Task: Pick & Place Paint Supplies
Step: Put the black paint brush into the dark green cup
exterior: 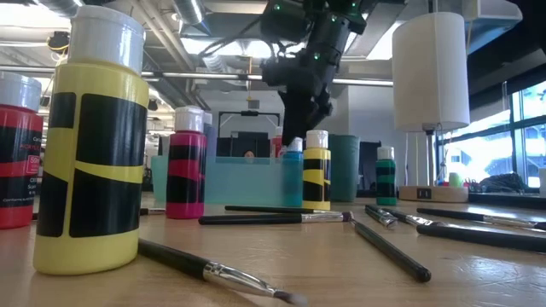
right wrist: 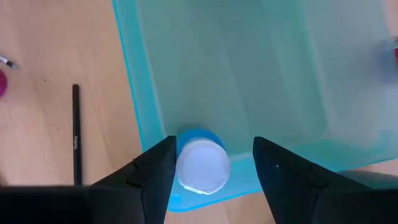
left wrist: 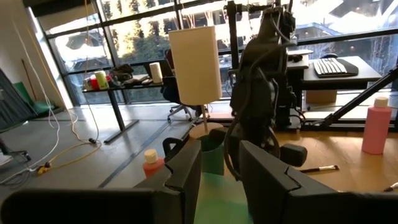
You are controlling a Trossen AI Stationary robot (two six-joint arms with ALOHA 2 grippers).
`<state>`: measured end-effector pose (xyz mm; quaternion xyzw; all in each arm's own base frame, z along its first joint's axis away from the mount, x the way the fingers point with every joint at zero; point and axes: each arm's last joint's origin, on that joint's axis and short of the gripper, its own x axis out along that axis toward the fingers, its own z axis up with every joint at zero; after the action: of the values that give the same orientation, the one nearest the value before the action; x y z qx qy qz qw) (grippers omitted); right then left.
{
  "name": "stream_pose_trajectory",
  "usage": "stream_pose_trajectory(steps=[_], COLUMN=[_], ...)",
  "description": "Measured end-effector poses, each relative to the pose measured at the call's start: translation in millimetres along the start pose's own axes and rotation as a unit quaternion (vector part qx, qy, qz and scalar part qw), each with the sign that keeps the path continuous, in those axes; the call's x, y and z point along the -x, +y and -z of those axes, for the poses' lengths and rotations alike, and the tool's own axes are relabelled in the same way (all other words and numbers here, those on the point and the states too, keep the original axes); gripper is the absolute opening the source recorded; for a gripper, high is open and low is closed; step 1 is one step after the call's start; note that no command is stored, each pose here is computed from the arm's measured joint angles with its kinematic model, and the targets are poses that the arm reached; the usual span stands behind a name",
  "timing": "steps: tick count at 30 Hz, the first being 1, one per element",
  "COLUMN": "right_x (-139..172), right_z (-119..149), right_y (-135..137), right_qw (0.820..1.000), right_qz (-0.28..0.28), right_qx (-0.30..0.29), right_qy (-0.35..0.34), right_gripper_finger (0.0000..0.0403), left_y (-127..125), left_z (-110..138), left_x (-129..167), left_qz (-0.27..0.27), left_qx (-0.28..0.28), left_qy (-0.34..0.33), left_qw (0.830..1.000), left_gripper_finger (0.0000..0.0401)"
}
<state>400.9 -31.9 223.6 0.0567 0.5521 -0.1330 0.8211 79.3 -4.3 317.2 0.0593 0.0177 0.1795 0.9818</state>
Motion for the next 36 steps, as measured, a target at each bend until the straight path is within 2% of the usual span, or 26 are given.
stream_pose_trajectory(steps=[6,12,17,21,26,33,36], right_x=[18.6,48.0,72.4,89.0,101.5,111.5,114.1], right_z=[-9.1,-16.3,-15.9,-8.4,11.6,44.9,51.3], right_y=[10.4,23.6,36.8,52.4,72.1,96.9,109.9], right_qw=[1.000,0.998,0.998,0.998,0.990,0.974,0.975], right_qz=[0.000,0.051,0.041,-0.006,-0.070,-0.028,-0.032], right_qx=[0.004,0.026,0.048,0.053,0.023,-0.015,-0.006], right_qy=[-0.012,-0.022,-0.007,0.029,0.121,0.222,0.218], right_gripper_finger=[0.0242,0.0275,0.0288,0.0289,0.0289,0.0289,0.0289], left_y=[-0.1,-0.1,-0.1,-0.1,-0.4,-0.5,-0.6], left_z=[0.8,0.8,0.8,1.4,3.7,5.2,6.8], left_x=[0.0,0.0,0.0,0.0,0.1,0.2,0.3], left_qz=[0.000,0.000,0.001,0.001,0.002,0.002,0.003], left_qx=[0.004,0.008,0.008,0.008,0.012,0.009,0.011], left_qy=[0.003,0.003,0.004,0.006,0.016,0.023,0.030], left_qw=[1.000,1.000,1.000,1.000,1.000,1.000,0.999], left_gripper_finger=[0.0104,0.0104,0.0104,0.0104,0.0104,0.0104,0.0104])
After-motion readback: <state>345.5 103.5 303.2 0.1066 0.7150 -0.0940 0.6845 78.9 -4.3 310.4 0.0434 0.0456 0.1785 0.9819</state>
